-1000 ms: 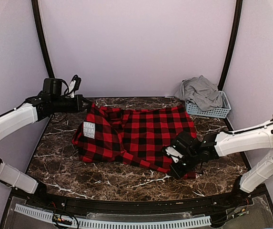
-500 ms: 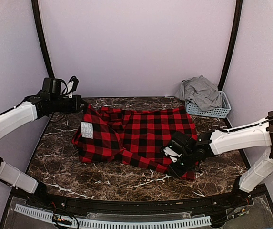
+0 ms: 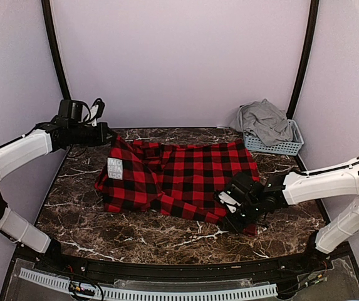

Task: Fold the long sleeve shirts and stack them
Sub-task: Pick up the corner of the shirt from the center of the board, then fold the flattened shirt at the center of the board.

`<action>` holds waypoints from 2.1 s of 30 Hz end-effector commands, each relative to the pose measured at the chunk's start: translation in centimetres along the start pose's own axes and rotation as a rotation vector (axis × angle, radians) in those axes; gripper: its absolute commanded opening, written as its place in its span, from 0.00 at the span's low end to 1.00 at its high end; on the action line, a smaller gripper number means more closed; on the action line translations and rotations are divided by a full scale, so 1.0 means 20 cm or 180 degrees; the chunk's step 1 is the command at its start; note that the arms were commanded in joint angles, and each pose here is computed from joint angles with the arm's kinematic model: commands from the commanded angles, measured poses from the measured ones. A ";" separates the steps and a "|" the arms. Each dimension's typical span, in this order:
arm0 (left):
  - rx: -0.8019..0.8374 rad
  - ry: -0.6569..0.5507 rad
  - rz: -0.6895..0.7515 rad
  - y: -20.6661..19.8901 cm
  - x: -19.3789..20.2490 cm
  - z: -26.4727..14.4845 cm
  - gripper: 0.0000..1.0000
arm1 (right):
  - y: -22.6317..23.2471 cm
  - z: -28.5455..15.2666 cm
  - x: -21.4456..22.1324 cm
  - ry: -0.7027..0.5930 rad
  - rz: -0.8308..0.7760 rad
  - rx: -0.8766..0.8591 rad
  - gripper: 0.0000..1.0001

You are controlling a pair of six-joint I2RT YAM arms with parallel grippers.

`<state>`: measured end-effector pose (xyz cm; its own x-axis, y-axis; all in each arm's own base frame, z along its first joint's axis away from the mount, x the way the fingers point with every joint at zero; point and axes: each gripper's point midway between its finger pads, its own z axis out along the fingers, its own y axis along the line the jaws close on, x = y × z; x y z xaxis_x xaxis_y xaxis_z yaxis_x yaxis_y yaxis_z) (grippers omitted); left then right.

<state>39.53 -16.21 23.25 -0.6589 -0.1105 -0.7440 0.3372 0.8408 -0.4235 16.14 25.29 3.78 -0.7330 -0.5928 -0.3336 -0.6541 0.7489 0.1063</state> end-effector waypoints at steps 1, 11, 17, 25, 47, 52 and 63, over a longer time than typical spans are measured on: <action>0.0064 -0.0179 0.0058 -0.03 -0.13 -0.05 0.00 | -0.02 0.01 0.01 0.0001 0.0030 0.0125 0.35; 0.0061 -0.0220 -0.0005 0.02 -0.16 -0.06 0.00 | -0.05 -0.02 -0.01 -0.0075 0.0076 0.0229 0.26; 0.0063 -0.0213 -0.0022 0.03 -0.16 -0.05 0.00 | -0.05 -0.07 -0.05 -0.0151 0.0097 0.0241 0.08; 0.0052 -0.0271 -0.0010 0.03 -0.19 -0.07 0.00 | -0.09 -0.19 -0.16 -0.0289 0.0167 0.0401 0.00; -0.0281 -0.0342 -0.0071 0.20 -0.24 0.09 0.00 | -0.59 -0.11 -0.43 -0.0120 0.0355 0.0872 0.15; -0.0306 -0.0353 -0.0083 0.23 -0.26 0.12 0.00 | -0.68 -0.06 -0.40 0.0032 0.0448 0.1073 0.34; -0.0288 -0.0282 -0.0104 0.26 -0.22 0.20 0.00 | -0.91 -0.17 -0.34 -0.0010 0.0846 0.1545 0.46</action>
<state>45.83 -13.74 20.38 -0.6536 -0.1664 -0.7383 0.2379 0.8809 -0.4091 31.02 16.72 5.50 -0.8511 -0.4251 -0.3080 -0.3748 0.9029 -0.2103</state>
